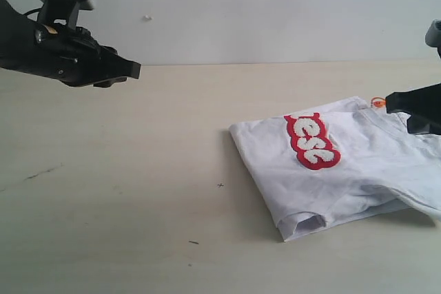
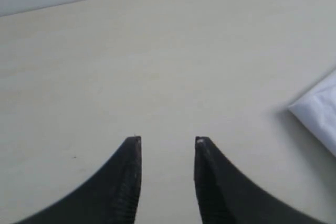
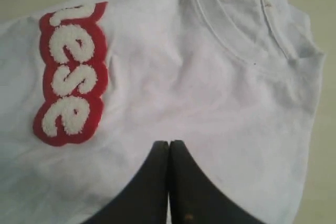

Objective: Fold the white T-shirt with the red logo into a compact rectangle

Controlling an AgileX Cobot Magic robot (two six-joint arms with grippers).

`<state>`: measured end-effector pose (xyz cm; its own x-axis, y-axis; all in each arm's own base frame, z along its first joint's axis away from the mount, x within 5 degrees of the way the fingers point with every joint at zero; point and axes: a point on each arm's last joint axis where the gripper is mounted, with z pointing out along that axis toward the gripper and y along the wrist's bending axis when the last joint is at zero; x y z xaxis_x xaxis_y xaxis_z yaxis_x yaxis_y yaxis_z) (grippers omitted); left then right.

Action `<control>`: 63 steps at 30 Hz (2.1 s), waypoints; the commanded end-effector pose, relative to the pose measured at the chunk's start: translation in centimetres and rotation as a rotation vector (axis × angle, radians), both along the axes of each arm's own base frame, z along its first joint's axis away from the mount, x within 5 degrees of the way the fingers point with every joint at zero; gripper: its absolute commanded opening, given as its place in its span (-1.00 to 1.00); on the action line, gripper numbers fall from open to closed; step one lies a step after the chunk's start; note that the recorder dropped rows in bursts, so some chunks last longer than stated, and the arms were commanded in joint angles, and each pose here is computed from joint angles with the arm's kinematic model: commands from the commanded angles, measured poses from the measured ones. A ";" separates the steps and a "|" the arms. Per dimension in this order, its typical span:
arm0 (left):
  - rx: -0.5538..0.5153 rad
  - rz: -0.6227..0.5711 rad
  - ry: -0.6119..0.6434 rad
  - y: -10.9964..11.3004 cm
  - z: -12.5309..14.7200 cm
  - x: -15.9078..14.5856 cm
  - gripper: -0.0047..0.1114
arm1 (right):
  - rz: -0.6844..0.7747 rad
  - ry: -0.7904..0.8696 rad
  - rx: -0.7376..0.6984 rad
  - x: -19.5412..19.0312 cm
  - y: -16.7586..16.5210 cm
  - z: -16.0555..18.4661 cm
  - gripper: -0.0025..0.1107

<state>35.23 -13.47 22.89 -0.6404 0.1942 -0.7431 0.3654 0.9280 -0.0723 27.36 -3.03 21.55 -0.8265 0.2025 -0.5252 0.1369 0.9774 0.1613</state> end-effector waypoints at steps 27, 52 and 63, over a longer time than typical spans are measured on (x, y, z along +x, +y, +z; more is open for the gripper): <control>0.013 -0.014 -0.009 0.0 0.1 -0.1 -0.32 | 0.223 0.049 0.020 2.8 3.8 -3.1 -0.96; 0.067 -0.076 0.036 0.0 -0.4 -0.6 -0.92 | 0.262 0.218 0.050 7.0 9.9 -12.9 -0.96; 0.066 -0.084 0.060 -0.1 -0.5 -0.8 -0.92 | 0.392 0.080 0.127 10.0 16.8 -8.5 -0.96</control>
